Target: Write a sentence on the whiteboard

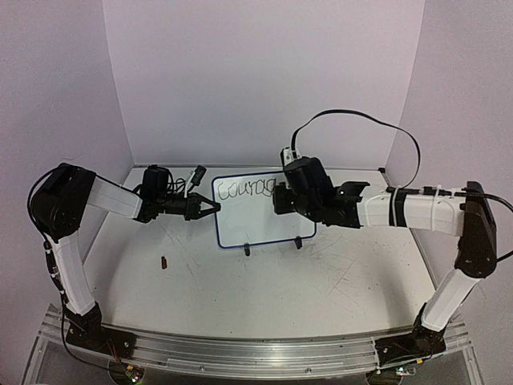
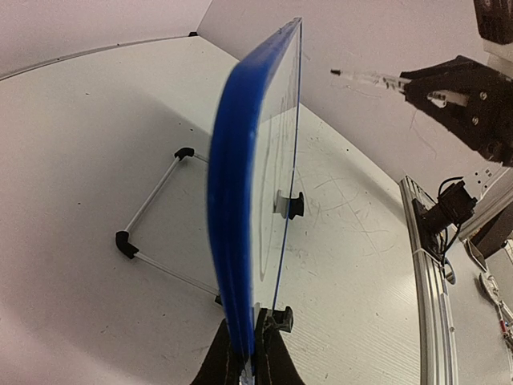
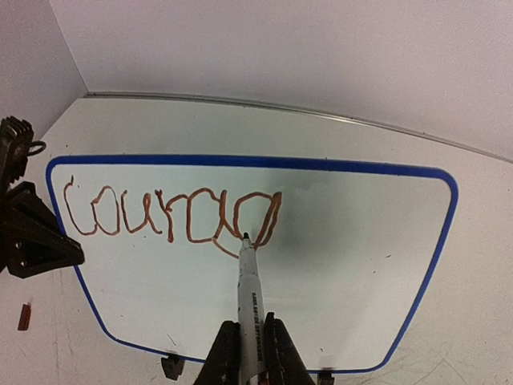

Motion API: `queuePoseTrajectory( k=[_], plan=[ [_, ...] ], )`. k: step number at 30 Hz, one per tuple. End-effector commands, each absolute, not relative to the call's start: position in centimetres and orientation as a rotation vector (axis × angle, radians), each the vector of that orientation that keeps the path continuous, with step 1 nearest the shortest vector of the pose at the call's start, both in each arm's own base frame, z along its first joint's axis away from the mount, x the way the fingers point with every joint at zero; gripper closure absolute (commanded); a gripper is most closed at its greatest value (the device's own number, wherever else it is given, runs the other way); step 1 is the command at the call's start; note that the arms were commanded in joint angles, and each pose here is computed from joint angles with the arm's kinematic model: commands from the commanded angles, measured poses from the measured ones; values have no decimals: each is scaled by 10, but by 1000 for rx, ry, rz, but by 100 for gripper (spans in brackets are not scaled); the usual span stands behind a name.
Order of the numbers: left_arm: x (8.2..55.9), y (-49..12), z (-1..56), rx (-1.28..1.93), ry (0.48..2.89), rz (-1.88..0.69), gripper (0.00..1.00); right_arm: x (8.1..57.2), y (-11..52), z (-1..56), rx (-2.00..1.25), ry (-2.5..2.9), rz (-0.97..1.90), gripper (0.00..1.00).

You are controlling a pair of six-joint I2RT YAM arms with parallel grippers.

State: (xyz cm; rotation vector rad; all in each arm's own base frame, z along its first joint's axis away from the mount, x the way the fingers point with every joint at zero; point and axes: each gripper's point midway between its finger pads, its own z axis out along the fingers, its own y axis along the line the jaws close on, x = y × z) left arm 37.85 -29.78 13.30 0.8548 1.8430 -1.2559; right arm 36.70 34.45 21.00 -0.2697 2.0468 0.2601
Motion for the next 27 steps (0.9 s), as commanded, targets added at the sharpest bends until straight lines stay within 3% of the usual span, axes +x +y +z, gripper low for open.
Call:
queuePoseTrajectory(
  k=[1,27],
  plan=[
    [402,-288,134,803,1862,-1095,100,375,320,239,-190,1984,240,100],
    [402,-287,134,802,1865,-1089,100,397,330,232,-206,1980,230,100]
  ],
)
